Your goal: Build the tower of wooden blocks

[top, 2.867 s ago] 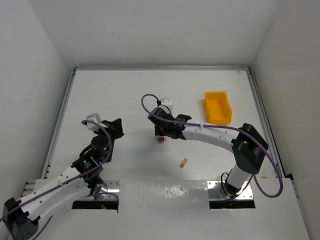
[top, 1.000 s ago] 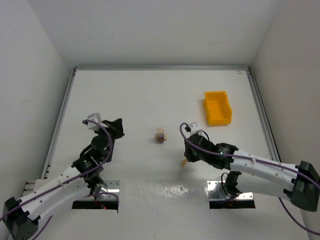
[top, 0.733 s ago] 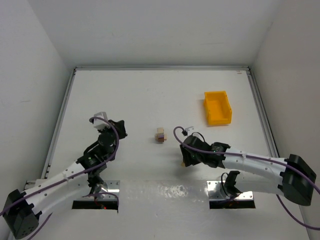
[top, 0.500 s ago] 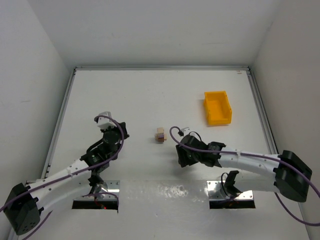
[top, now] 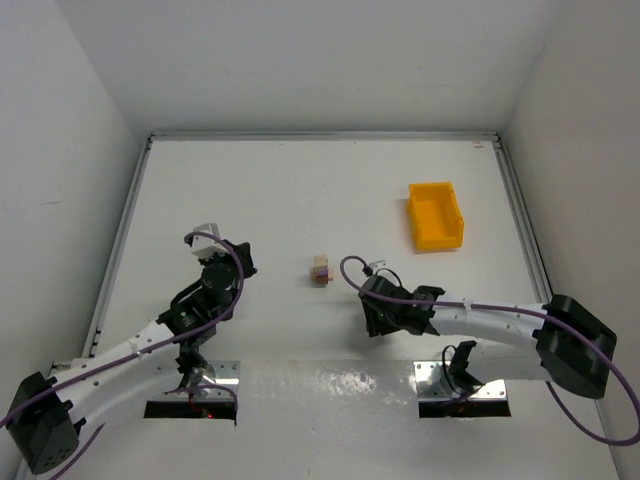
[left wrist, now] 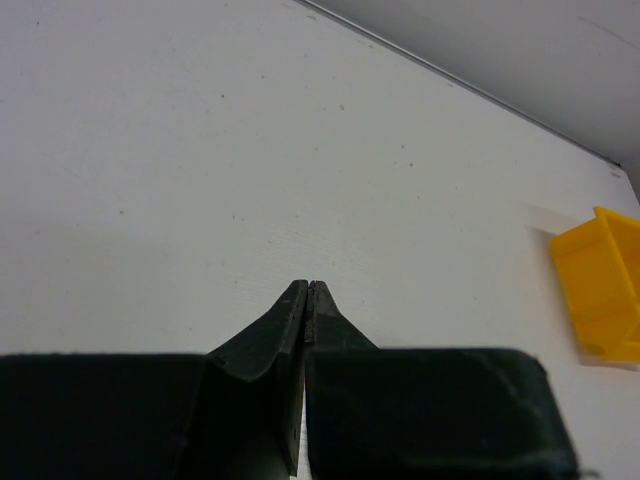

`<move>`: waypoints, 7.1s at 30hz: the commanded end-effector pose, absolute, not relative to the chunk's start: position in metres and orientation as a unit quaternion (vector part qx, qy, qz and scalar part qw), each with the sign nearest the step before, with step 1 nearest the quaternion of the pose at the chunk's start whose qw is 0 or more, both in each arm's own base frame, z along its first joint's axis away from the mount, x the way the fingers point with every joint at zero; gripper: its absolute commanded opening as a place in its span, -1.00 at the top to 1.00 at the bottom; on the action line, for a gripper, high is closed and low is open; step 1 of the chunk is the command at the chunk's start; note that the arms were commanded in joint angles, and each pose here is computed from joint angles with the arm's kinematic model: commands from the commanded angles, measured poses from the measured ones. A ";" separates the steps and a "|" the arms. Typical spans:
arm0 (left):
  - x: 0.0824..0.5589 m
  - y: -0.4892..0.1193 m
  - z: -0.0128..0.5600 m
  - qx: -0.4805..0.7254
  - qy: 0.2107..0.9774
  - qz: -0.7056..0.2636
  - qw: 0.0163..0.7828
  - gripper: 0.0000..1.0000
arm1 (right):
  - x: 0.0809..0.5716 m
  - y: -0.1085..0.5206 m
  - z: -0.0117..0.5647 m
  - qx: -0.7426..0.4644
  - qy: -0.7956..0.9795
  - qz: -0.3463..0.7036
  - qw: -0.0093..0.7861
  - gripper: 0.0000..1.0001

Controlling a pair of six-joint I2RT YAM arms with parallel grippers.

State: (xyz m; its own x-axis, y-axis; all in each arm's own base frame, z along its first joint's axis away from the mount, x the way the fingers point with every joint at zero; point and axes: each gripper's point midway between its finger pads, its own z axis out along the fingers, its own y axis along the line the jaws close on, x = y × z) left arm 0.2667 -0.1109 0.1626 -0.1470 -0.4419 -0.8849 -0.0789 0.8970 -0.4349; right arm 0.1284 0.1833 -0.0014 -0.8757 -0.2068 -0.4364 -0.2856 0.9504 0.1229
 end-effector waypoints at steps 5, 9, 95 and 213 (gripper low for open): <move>0.269 -0.120 0.188 -0.175 0.725 -0.173 0.644 1.00 | 0.146 0.194 0.018 -0.132 0.955 0.101 0.244 0.02; 0.269 -0.120 0.187 -0.174 0.725 -0.173 0.643 1.00 | 0.151 0.199 0.021 -0.134 0.956 0.100 0.241 0.01; 0.273 -0.116 0.179 -0.176 0.731 -0.148 0.642 1.00 | 0.269 0.320 0.152 -0.249 0.713 0.286 0.590 0.71; 0.263 -0.135 0.194 -0.111 0.706 -0.212 0.666 0.93 | 0.236 0.175 0.155 -0.161 0.762 0.123 0.615 -0.98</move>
State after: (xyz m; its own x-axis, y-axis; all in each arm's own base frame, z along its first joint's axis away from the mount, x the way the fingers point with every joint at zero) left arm 0.2678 -0.1226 0.1680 -0.1481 -0.4038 -0.9028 0.0066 0.9124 -0.4092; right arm 0.2423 0.1962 0.1862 -0.1141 -0.0600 -0.9917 -0.4589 0.8885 -0.0010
